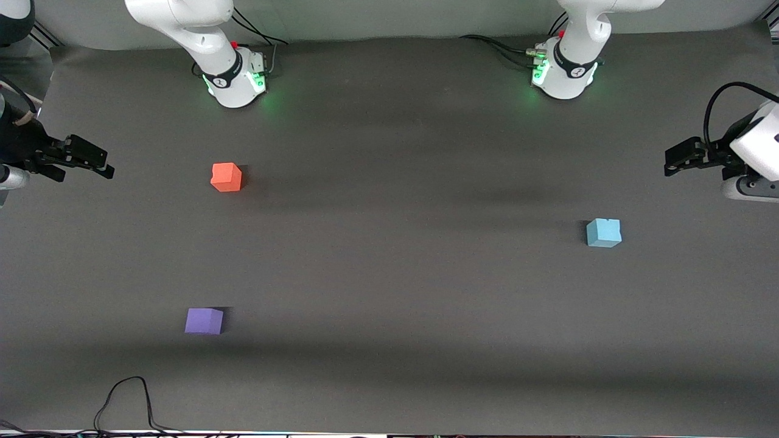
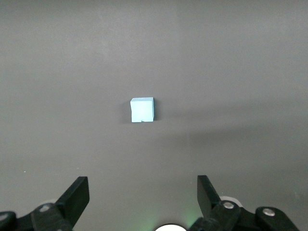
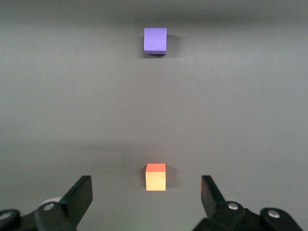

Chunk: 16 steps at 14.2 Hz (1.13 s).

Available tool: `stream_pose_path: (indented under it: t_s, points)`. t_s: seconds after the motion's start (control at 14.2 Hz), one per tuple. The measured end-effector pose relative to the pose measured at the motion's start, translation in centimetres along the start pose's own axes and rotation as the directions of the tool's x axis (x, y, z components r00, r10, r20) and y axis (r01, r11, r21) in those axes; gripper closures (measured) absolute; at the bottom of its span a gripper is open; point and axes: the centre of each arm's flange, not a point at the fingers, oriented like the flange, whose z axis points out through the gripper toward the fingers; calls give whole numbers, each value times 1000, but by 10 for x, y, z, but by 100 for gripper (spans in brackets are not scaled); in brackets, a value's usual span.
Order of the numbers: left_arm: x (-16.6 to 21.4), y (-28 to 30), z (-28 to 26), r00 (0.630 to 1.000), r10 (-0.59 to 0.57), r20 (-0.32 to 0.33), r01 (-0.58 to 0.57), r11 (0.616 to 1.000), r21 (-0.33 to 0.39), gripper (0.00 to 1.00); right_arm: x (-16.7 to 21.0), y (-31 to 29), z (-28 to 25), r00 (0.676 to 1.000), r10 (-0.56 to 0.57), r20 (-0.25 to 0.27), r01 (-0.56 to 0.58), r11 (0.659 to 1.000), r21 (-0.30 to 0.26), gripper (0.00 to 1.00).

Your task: Place blue block between orange and purple blocks

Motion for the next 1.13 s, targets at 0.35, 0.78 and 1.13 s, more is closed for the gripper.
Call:
stream_pose_path:
  t_s: [0.35, 0.78, 1.13]
  points:
    - [0, 2, 2, 1000, 3, 4, -3, 1000, 0, 0, 0, 0, 0, 1000, 1, 0, -1, 1000, 0, 0]
    - [-24, -4, 8, 999, 42, 14, -42, 999, -5, 0, 0, 1, 0, 1000, 1, 0, -1, 1000, 0, 0]
    - [-84, -5, 21, 997, 76, -22, -76, 997, -3, 0, 0, 1, 0, 1000, 1, 0, -1, 1000, 0, 0]
